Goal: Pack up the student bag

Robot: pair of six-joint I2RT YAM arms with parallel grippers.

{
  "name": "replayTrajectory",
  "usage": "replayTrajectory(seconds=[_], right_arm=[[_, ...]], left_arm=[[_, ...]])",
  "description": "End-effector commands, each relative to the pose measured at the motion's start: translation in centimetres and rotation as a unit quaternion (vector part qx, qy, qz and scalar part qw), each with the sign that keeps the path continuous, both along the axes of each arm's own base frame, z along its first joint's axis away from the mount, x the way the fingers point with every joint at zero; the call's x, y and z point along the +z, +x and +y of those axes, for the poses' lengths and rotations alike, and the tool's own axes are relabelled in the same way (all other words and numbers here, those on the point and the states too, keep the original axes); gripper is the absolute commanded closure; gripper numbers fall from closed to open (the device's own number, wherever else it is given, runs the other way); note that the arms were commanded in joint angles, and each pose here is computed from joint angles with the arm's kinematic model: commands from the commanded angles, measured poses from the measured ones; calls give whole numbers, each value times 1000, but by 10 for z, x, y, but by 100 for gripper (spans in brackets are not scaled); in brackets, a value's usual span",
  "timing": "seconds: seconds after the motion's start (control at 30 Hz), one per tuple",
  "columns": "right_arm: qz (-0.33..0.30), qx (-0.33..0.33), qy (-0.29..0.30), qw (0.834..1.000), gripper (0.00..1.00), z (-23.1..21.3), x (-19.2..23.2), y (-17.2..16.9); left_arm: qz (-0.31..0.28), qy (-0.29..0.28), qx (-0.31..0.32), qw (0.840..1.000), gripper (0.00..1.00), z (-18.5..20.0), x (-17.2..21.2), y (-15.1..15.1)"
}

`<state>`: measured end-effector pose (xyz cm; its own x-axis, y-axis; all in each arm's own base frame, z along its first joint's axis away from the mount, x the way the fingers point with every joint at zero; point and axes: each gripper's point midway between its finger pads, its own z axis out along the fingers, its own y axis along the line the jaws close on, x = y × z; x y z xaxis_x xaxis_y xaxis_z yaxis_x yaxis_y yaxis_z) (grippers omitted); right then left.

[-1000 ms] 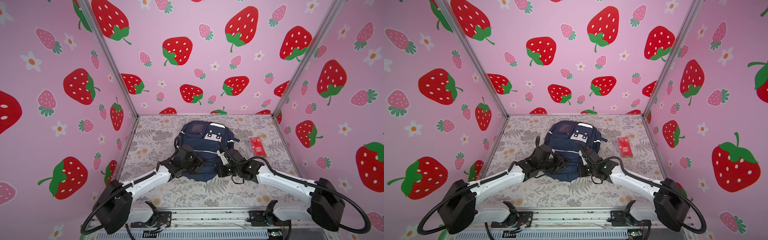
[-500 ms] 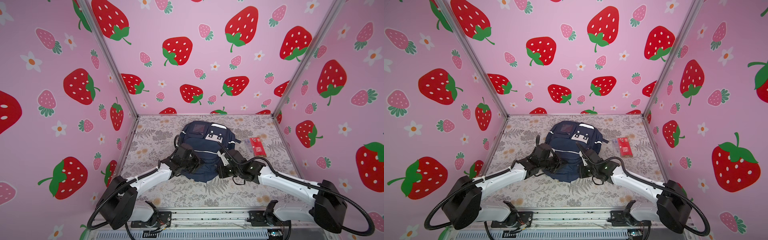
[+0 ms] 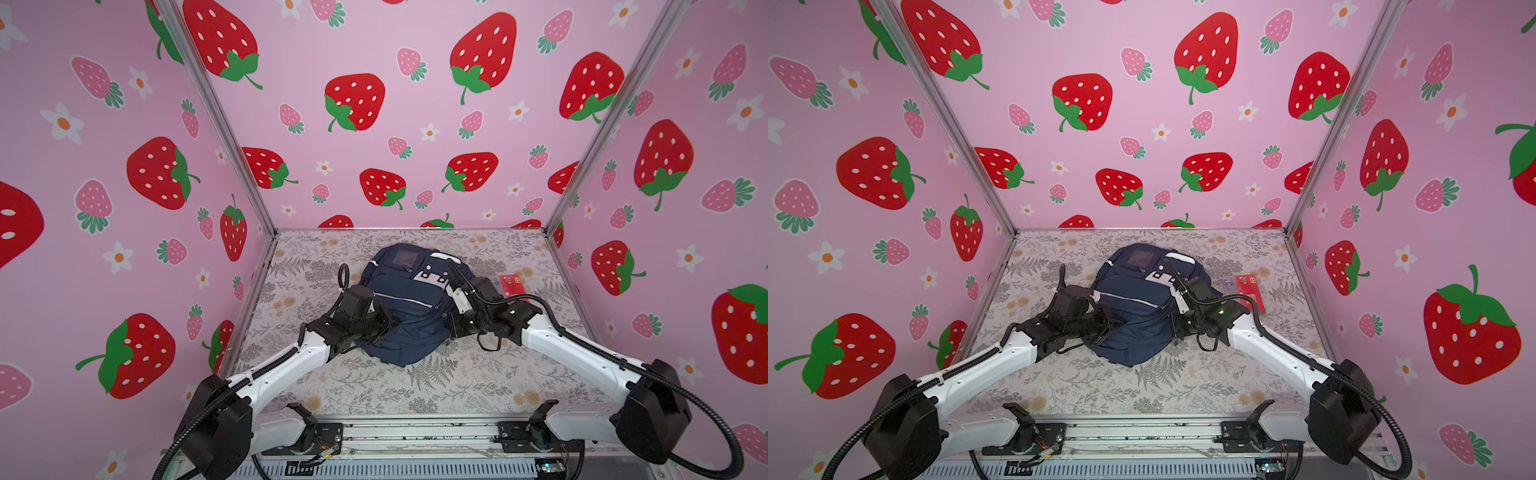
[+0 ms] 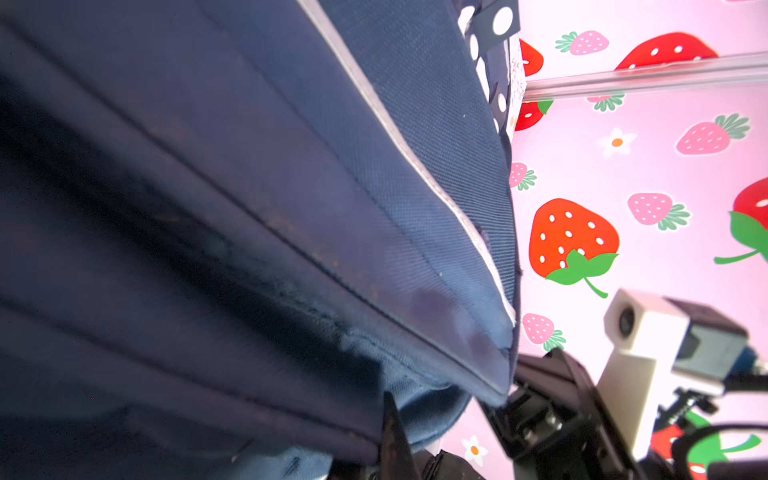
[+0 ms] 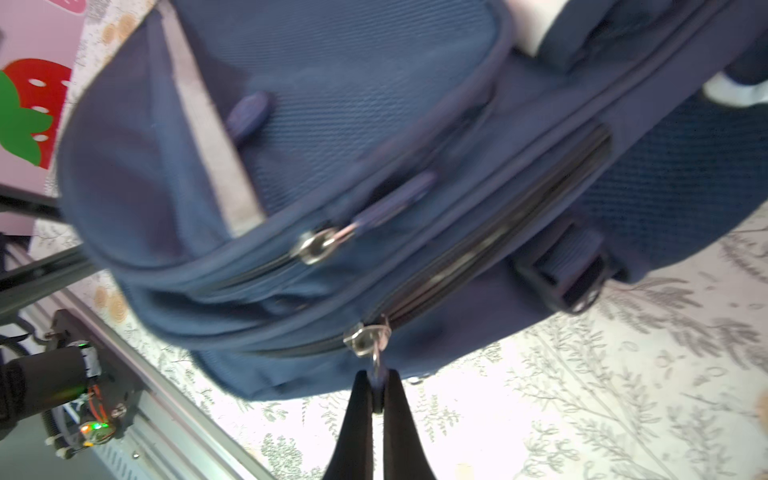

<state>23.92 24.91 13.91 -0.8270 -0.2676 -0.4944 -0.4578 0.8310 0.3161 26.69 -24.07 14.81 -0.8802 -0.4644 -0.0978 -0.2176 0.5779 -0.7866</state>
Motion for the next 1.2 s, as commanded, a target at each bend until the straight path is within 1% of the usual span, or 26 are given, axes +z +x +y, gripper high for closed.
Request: replayTrajectory(seconds=[0.0,0.23,0.4,0.6,0.83,0.87,0.93,0.97,1.0,1.03,1.1,1.17], right_arm=[[-23,-45,-72,996,100,-38,-5,30],[-39,-48,-71,996,100,-42,-16,55],[-46,-50,-54,996,100,-40,-16,69],[-42,-44,-61,996,100,-38,-27,77],[-40,-43,-49,997,100,-35,-29,79],[-38,-37,-45,998,98,-33,-28,77],[-37,-32,-39,998,73,-32,-25,73],[-40,-33,-32,998,63,-33,-20,69],[-47,-36,-23,998,55,-35,-13,66],[-56,-40,-15,997,52,-37,-4,63],[-76,-59,0,995,52,-46,12,55],[-88,-77,8,993,51,-56,23,46]], left_arm=[[-9,52,9,999,100,21,-3,3],[-11,46,-5,999,100,18,-2,-1],[-10,44,-12,999,100,16,-3,-2],[-5,36,-11,999,100,13,-8,0],[3,27,-9,1000,100,9,-14,0],[3,25,-10,1000,100,9,-13,1],[2,19,-16,1000,100,5,-12,1],[3,19,-16,1000,90,4,-12,2],[2,18,-17,1000,81,4,-11,2],[1,18,-17,1000,78,4,-10,3],[-1,19,-18,1000,77,4,-10,3],[-2,19,-19,1000,73,3,-8,4]])
